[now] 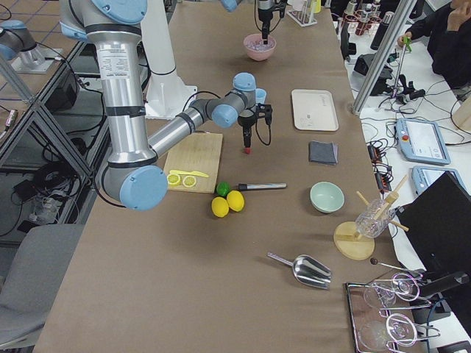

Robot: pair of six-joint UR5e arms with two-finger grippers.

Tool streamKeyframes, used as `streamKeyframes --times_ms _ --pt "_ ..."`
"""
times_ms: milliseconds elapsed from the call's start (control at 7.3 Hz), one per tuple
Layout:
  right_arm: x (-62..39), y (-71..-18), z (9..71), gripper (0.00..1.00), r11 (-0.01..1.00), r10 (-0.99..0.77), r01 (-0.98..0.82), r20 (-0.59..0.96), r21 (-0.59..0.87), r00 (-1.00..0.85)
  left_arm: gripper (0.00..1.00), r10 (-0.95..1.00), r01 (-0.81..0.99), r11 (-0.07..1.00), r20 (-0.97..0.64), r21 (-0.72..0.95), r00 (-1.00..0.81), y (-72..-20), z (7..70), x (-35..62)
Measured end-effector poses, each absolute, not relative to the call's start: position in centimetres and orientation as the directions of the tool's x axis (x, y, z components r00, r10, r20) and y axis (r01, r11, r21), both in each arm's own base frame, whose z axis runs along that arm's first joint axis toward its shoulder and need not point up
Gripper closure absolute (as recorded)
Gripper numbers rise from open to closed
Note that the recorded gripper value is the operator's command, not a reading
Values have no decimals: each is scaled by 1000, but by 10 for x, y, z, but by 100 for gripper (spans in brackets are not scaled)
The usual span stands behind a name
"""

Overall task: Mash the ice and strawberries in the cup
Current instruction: 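Withdraw the left gripper toward the bowl while the right gripper reaches for the strawberry, then lower the right gripper onto the red strawberry and grasp it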

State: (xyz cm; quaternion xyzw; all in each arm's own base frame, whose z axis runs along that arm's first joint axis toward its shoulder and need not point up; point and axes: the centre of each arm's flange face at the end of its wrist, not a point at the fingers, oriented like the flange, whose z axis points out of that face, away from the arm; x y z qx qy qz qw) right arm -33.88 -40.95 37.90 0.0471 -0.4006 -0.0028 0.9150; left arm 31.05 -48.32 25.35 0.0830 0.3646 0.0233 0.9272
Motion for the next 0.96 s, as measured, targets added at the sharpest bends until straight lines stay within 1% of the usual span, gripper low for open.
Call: streamKeyframes --times_ms 137,274,411,960 --pt "-359 -405 384 2 995 -57 -18 718 96 694 3 85 17 990 -679 142 729 -486 255 303" --pt "-378 -404 389 7 995 -67 -5 704 100 707 3 72 19 992 -681 126 729 -487 258 299" --pt "-394 -407 396 10 995 -71 1 689 101 721 3 64 23 993 -681 118 729 -488 258 297" --pt "-417 -414 408 17 995 -82 20 665 100 742 3 54 29 994 -680 110 732 -488 260 296"
